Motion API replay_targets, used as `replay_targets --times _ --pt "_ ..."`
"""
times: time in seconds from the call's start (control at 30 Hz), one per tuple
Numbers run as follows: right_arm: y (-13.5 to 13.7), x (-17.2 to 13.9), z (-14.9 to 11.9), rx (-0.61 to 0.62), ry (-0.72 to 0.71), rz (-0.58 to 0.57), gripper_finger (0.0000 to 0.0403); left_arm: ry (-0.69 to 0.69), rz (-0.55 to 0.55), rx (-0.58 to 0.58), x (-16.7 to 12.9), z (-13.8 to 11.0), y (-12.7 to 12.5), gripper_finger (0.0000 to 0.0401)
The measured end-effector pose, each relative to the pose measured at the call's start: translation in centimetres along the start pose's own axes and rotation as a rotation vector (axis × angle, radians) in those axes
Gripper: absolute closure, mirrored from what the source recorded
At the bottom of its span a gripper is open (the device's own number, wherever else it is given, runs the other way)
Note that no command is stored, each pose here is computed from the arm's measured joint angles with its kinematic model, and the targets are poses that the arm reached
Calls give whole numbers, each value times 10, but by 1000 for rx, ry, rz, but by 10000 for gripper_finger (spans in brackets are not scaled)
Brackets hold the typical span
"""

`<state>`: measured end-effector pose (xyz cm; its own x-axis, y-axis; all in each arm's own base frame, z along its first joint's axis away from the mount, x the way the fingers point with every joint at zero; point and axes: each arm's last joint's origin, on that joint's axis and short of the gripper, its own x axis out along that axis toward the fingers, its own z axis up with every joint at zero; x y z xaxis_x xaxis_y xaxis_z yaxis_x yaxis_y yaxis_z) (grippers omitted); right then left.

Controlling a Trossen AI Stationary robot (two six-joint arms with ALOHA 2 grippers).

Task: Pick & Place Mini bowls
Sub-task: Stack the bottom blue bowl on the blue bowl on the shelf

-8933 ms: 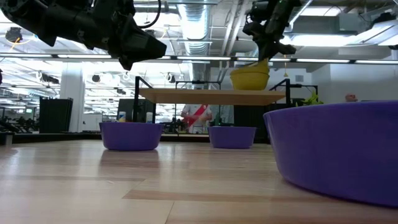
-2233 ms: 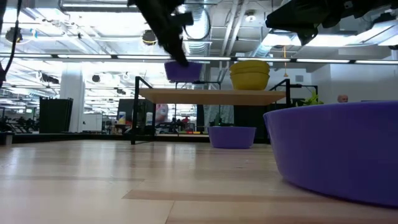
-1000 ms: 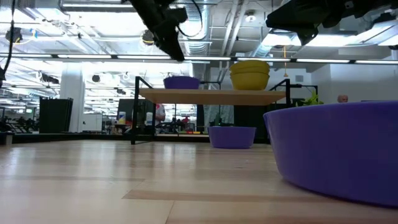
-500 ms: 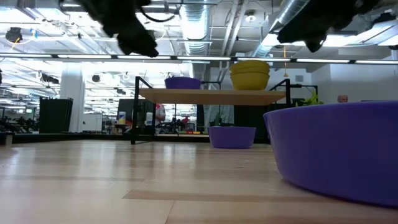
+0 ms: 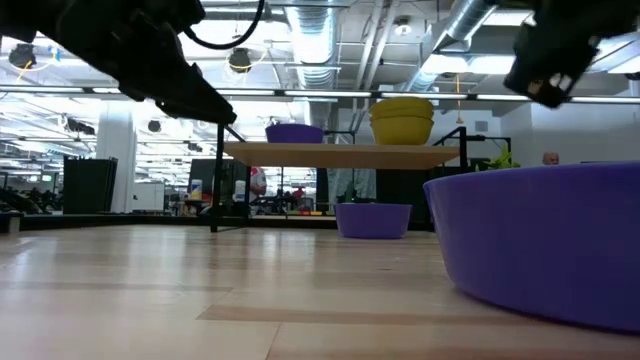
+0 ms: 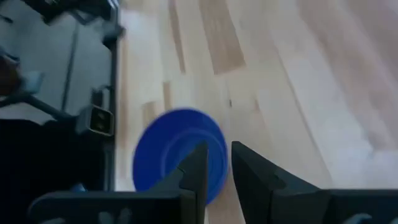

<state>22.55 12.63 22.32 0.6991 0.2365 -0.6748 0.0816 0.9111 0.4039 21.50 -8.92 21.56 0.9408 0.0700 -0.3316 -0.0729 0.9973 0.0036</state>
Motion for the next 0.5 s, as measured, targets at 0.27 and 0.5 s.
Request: replay_targets --times 0.27,0.5 --pt "22 39 -2 3 87 -39 286 -9 -24 -8 0 1 -2 224" --pt "26 67 -6 11 200 -121 240 -12 -31 -12 0 1 -3 224"
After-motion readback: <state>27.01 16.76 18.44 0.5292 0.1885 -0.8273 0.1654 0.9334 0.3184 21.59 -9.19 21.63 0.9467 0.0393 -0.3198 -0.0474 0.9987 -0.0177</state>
